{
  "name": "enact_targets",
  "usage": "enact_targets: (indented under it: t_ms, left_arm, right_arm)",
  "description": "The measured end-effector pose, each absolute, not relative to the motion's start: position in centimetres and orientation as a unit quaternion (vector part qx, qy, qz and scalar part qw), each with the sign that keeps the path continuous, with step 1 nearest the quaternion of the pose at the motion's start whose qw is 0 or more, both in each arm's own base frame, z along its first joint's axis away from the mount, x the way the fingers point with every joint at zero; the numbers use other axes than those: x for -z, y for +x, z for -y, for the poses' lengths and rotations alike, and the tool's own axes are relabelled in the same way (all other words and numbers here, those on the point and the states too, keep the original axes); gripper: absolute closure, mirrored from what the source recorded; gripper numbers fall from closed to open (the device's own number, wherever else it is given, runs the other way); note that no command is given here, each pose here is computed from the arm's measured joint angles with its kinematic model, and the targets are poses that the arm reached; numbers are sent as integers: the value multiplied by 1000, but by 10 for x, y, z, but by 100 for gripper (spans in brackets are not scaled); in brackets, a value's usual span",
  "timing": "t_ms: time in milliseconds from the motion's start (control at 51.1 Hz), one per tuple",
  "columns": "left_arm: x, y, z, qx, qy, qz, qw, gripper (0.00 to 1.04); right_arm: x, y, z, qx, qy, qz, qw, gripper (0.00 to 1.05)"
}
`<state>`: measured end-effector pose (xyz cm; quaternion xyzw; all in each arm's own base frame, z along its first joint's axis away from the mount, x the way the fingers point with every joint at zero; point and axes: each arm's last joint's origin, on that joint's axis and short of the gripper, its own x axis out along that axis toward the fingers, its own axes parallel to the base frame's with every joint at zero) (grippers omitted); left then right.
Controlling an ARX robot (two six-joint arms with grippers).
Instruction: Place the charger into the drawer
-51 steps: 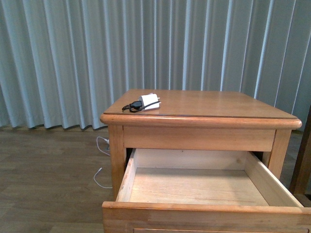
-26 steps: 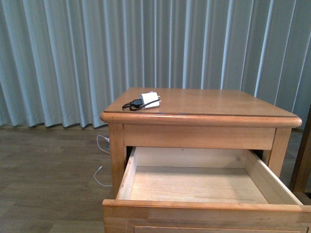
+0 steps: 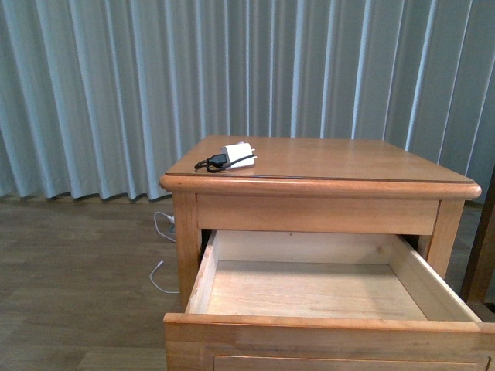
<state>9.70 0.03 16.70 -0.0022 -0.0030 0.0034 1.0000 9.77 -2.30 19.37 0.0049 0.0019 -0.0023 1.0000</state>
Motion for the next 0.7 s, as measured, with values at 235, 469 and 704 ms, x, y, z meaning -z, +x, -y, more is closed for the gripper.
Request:
enact_targets:
  t_ms: [235,469,704]
  left_arm:
    - [-171,103,2,-98,-9,14,995,6]
    - [-209,155,10,-43,-11,-21,999,6]
    - [-234,231,47,7,15,-65,998,6]
  right_arm:
    - [-194,98,23,2,4,-2,1000,8]
    - [-194,98,23,2,4,-2,1000,8]
    - [-194,98,23,2,4,-2,1000,8]
